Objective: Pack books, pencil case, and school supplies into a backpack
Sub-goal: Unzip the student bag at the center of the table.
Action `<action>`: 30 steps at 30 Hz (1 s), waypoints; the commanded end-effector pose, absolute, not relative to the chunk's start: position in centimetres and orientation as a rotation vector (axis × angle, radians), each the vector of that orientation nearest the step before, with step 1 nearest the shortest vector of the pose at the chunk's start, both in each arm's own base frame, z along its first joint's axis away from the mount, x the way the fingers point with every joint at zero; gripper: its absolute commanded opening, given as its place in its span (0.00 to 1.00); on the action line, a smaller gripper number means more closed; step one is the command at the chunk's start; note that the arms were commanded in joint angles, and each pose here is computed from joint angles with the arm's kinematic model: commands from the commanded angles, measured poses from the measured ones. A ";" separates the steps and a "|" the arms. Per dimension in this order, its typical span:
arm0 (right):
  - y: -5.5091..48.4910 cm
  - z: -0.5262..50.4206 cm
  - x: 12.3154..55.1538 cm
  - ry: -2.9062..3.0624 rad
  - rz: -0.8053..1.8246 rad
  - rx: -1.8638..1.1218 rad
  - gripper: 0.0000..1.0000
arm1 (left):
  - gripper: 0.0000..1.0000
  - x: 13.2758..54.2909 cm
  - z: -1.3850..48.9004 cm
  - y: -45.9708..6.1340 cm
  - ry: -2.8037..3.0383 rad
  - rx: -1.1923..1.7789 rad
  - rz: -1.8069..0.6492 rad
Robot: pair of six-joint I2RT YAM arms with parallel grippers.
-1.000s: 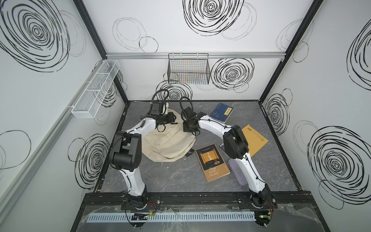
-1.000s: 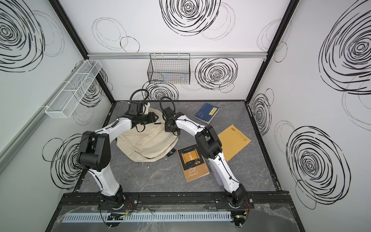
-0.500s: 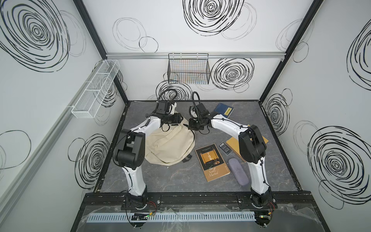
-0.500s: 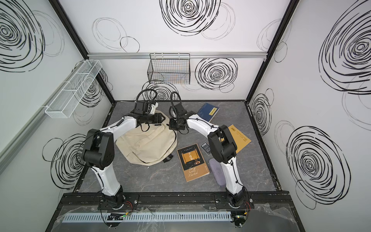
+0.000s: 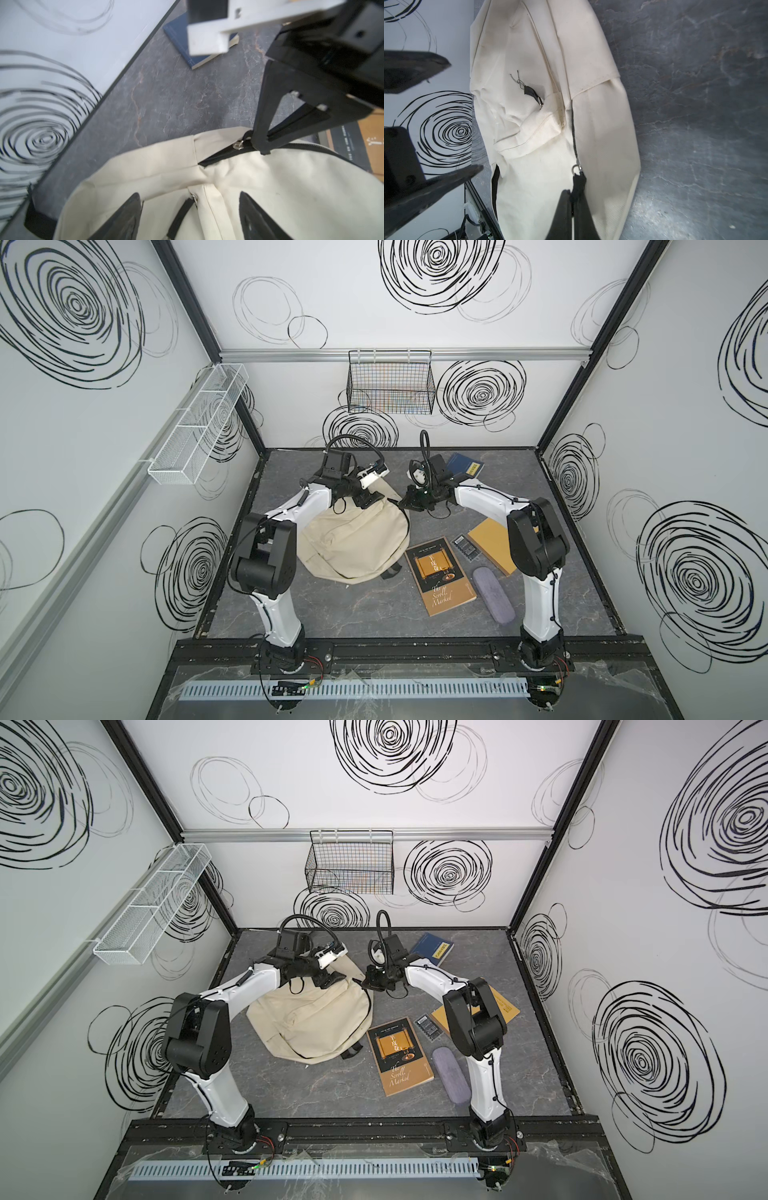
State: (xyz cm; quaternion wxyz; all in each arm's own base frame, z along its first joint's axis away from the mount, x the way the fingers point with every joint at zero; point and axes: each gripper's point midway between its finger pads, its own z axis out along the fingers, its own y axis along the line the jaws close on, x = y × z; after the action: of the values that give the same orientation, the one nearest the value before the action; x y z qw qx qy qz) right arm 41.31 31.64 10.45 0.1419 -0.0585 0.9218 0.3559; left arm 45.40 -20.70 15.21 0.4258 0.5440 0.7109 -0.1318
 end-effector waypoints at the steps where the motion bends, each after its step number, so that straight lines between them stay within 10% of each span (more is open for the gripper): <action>1: 31.4 13.4 41.2 2.576 1.072 -0.250 0.00 | 0.76 44.3 15.1 -23.9 1.508 1.657 -0.295; 22: 30.5 14.7 38.9 2.544 1.179 -0.371 0.00 | 0.64 43.4 9.8 -27.4 1.390 1.934 -0.358; 30: 30.3 16.0 38.6 2.515 1.209 -0.391 0.00 | 0.41 43.9 9.1 -28.0 1.393 1.960 -0.344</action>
State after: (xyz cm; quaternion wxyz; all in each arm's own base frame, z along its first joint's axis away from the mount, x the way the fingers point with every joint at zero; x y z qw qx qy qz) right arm 39.02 30.14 13.05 0.1385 -0.1115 0.8986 0.4012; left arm 43.63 -27.87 9.65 0.3554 0.7475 0.5442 -0.1373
